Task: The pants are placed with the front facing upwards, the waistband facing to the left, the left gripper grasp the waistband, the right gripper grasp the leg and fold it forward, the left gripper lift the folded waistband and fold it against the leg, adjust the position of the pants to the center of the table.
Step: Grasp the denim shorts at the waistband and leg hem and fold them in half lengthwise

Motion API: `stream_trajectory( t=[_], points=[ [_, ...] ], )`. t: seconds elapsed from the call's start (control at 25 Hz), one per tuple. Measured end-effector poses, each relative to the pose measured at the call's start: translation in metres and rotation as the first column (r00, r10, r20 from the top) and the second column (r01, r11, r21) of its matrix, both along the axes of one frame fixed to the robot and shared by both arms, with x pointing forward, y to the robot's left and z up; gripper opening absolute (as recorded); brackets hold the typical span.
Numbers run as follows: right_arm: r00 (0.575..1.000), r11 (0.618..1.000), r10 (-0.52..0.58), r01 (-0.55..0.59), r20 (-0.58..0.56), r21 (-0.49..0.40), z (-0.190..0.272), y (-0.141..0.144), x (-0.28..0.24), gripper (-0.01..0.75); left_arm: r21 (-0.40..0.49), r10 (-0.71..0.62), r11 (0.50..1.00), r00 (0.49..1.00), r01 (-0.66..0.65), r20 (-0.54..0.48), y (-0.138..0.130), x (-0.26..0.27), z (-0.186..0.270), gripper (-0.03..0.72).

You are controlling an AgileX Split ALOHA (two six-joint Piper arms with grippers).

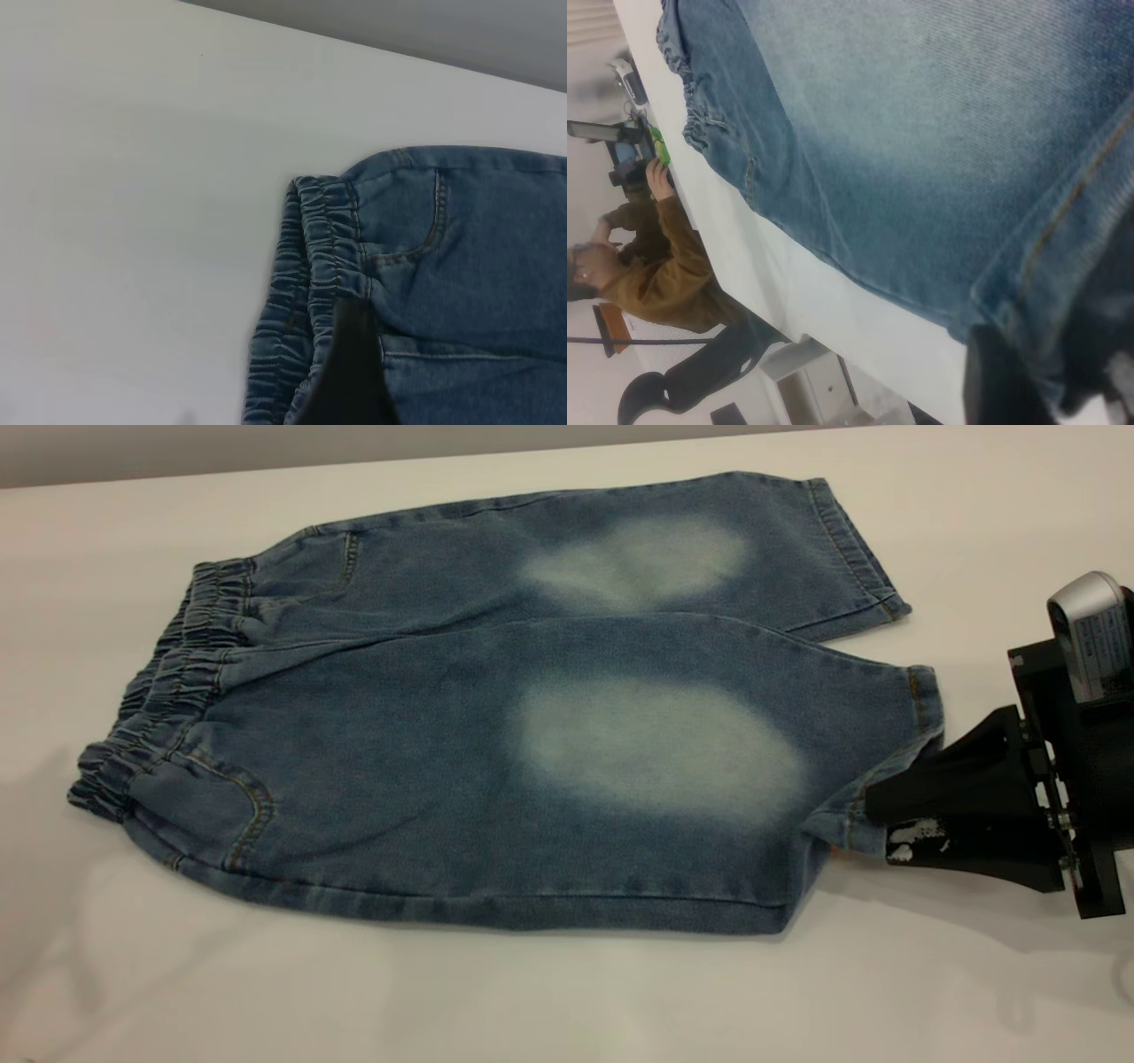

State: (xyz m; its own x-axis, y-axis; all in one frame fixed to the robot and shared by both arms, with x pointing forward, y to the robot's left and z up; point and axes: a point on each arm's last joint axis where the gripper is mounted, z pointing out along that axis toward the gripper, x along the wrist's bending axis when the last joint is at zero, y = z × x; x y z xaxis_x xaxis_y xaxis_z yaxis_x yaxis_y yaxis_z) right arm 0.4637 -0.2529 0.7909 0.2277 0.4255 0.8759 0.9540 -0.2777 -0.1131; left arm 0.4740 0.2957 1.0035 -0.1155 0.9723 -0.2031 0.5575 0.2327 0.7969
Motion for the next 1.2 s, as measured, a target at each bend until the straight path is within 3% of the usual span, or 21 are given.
stream_trajectory(
  t=[0.16, 0.28, 0.92, 1.08, 1.2],
  points=[
    [1.000, 1.000, 0.000, 0.000, 0.002, 0.008, 0.001, 0.000, 0.000, 0.344, 0.000, 0.000, 1.000, 1.000, 0.000, -0.001, 0.000, 0.000, 0.000, 0.531],
    [1.000, 1.000, 0.000, 0.000, 0.007, 0.027, 0.002, 0.001, 0.000, 0.388, 0.000, 0.000, 1.000, 1.000, 0.000, -0.001, 0.000, 0.000, 0.000, 0.531],
    [0.999, 1.000, 0.015, -0.015, 0.041, 0.000, 0.001, 0.001, 0.011, 0.398, -0.001, 0.000, 1.000, 1.000, 0.000, -0.001, 0.000, 0.000, 0.000, 0.531],
    [0.998, 0.998, 0.058, -0.058, 0.037, -0.015, -0.001, 0.011, 0.008, 0.343, -0.001, 0.001, 1.000, 1.000, -0.001, 0.000, 0.000, 0.000, 0.000, 0.531],
    [0.995, 0.994, 0.099, -0.097, 0.026, -0.050, -0.003, 0.018, 0.006, 0.224, -0.001, 0.001, 1.000, 1.000, -0.001, 0.000, 0.000, 0.000, 0.000, 0.531]
  ],
)
